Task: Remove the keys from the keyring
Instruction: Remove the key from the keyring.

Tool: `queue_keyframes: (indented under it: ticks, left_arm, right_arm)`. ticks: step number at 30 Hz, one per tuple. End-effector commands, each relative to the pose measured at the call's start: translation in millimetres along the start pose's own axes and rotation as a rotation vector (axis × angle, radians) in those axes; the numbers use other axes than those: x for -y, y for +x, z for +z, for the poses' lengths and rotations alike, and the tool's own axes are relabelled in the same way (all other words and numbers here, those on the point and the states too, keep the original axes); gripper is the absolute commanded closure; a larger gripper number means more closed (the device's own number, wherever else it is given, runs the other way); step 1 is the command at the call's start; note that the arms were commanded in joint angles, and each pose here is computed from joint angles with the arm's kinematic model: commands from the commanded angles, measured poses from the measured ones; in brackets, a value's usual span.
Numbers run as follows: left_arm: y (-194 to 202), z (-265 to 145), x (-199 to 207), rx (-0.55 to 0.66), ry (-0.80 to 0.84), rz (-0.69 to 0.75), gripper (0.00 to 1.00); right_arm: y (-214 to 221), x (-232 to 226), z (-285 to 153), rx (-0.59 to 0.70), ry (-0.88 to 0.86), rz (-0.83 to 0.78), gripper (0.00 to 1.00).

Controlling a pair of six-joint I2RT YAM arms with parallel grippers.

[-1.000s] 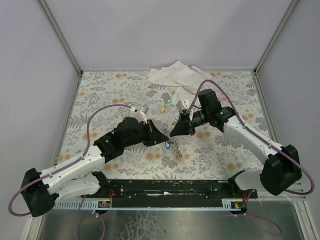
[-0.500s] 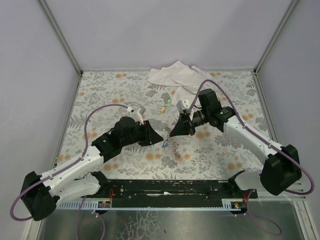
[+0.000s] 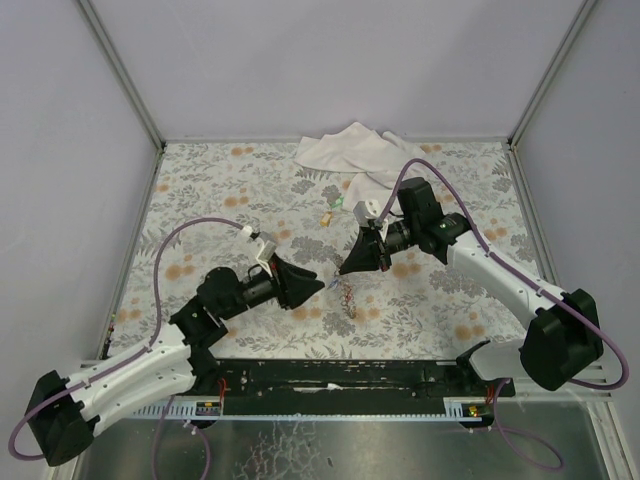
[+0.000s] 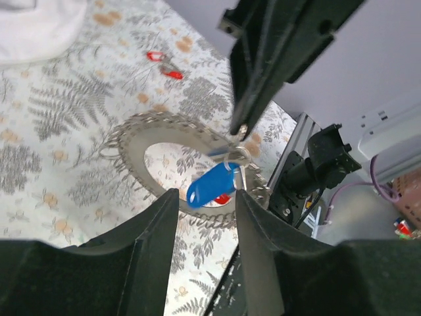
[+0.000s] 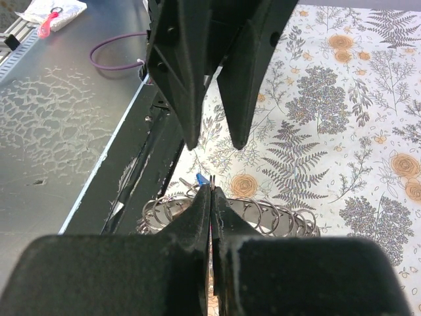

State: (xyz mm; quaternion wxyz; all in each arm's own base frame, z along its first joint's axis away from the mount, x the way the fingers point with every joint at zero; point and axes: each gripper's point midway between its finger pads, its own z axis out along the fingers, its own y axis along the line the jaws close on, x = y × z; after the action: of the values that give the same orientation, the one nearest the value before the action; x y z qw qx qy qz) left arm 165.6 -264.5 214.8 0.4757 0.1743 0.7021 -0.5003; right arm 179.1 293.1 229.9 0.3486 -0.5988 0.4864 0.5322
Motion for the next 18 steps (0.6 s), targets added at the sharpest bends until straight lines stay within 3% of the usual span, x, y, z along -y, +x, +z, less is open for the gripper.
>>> queue_keyframes:
  ticks: [1,5,18]
  left_arm:
    - [-37.0,5.3,36.4,0.185,0.175,0.302,0.6]
    - [-39.6,19.5,37.2,0.197,0.184,0.408,0.61]
    - [-38.6,25.7,32.2,0.203,0.173,0.421,0.67]
  right_arm:
    - [-23.5,-4.4,-1.9,0.049,-0.032,-0.075,1.0]
    - [-22.7,-5.2,-1.7,0.049,-0.037,-0.076,1.0]
    - [-21.9,-6.3,-1.5,0.052,-0.045,-0.073,1.0]
